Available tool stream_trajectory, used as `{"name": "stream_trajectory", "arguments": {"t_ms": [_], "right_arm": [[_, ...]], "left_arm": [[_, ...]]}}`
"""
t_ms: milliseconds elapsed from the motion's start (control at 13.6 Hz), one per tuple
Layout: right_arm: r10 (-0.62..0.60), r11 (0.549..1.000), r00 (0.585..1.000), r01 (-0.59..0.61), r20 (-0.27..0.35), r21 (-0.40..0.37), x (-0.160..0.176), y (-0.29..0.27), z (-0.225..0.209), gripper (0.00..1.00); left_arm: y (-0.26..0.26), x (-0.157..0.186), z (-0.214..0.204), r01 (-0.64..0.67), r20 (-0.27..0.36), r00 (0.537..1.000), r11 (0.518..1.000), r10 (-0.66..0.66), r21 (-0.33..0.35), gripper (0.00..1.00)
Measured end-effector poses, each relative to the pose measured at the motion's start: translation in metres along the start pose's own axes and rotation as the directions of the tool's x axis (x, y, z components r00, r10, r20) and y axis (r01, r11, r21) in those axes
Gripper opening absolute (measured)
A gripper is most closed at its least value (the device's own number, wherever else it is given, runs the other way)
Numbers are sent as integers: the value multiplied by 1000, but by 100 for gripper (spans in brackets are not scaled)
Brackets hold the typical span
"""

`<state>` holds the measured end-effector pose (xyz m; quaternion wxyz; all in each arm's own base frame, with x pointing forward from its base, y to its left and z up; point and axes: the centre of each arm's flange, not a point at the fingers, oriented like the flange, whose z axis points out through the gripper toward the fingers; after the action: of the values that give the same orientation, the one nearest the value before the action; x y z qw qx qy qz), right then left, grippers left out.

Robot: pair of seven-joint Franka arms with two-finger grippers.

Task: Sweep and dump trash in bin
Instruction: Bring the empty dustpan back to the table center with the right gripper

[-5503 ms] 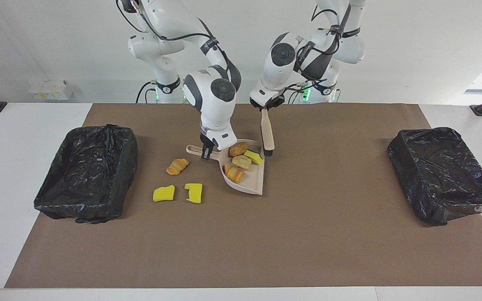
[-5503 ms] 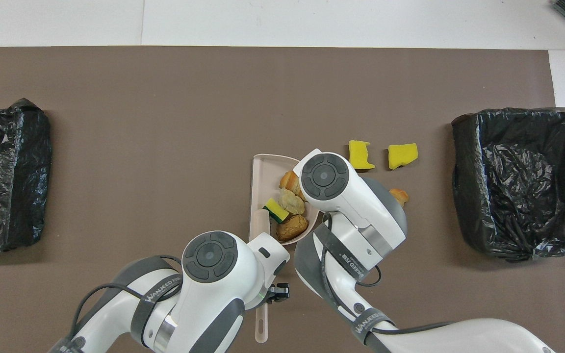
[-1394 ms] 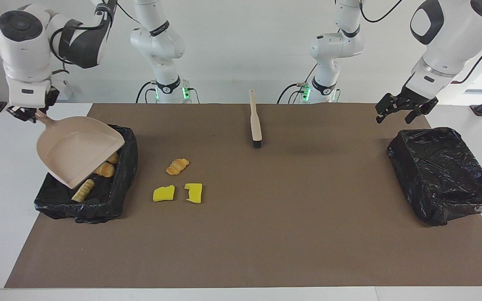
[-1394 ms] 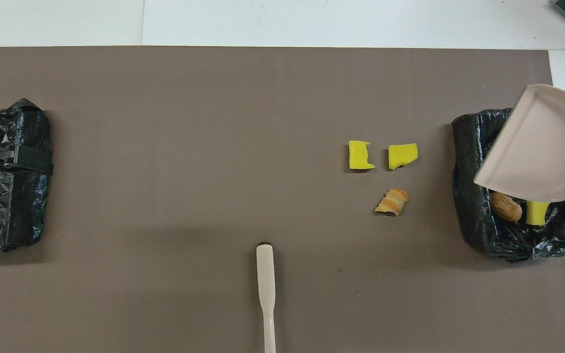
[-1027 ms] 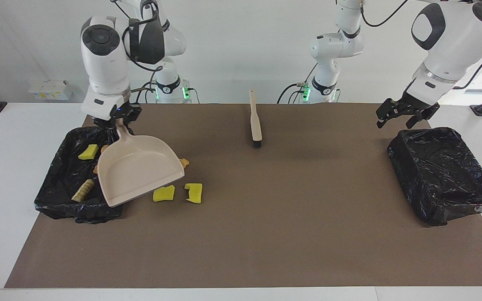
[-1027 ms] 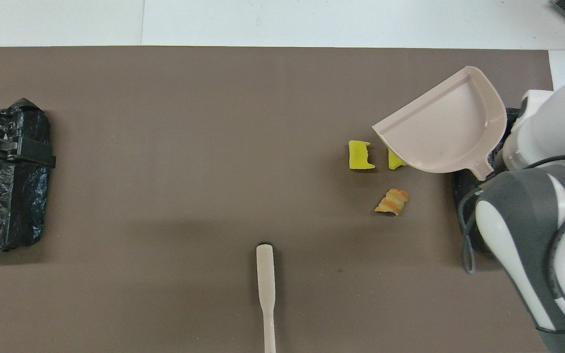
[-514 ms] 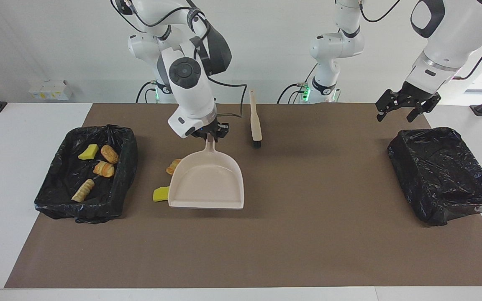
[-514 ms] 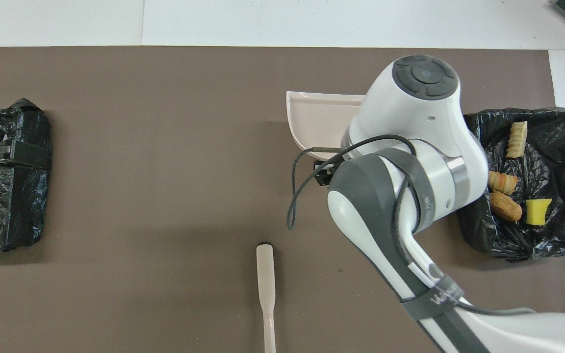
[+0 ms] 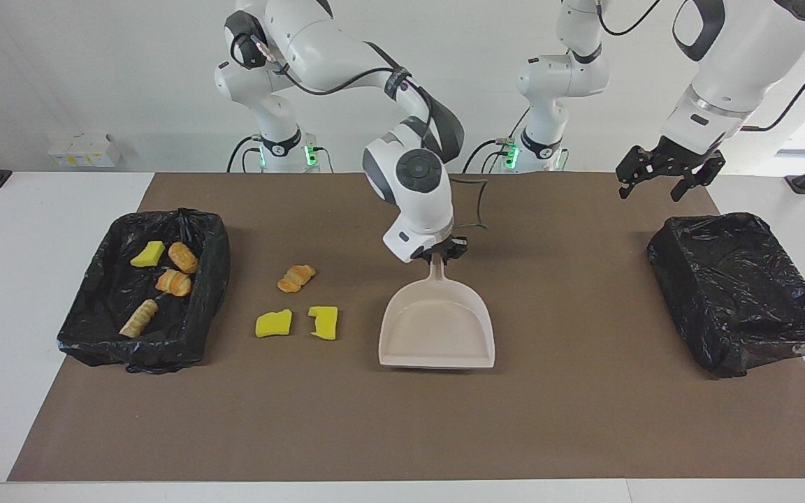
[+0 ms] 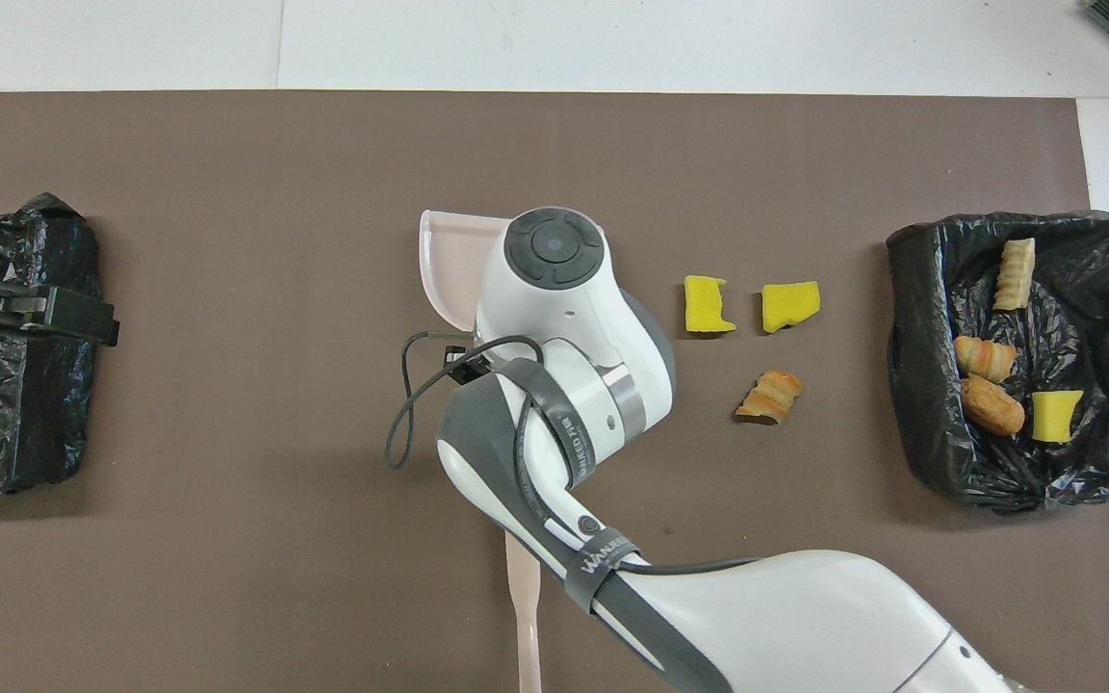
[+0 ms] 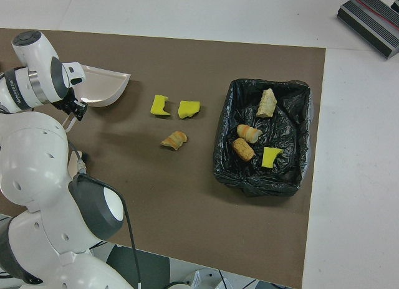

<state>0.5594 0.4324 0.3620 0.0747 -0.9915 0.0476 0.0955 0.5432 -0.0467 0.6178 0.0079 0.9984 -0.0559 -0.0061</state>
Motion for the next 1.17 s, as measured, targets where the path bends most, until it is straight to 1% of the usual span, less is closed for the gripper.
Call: {"name": "stream_trajectory", "arguments": {"t_ms": [147,294,514,954,1027,1101,1174], "right_arm": [[-2,1000,1000,2,-5,-6,2,-2,10,32],[-8,1000,1000,7,-30,-8,7,-2,16,32],[-43,997,997,40,-56,-64,7,-1,24,32],[-68,994,997,64,-48,-90,3,1,33,32],[-73,993,996,68,-44,-94,2,2,35,35],[-76,992,996,72,-36,-101,1,3,38,35],[-76,991,997,73,-25,-112,0,5,39,44]], "left_arm": [[-4,-3,-1,7,13,1000,1000,-7,0,100],[-5,-8,-2,10,31,999,1000,-10,-1,100],[-5,-11,-1,9,38,999,1000,-9,-1,100],[-4,-12,-1,10,38,999,1000,-9,0,100],[-4,-12,-1,10,38,999,1000,-10,0,100],[-5,-12,-1,10,38,999,1000,-10,-1,100],[-5,-12,-1,11,38,999,1000,-11,-1,100]]}}
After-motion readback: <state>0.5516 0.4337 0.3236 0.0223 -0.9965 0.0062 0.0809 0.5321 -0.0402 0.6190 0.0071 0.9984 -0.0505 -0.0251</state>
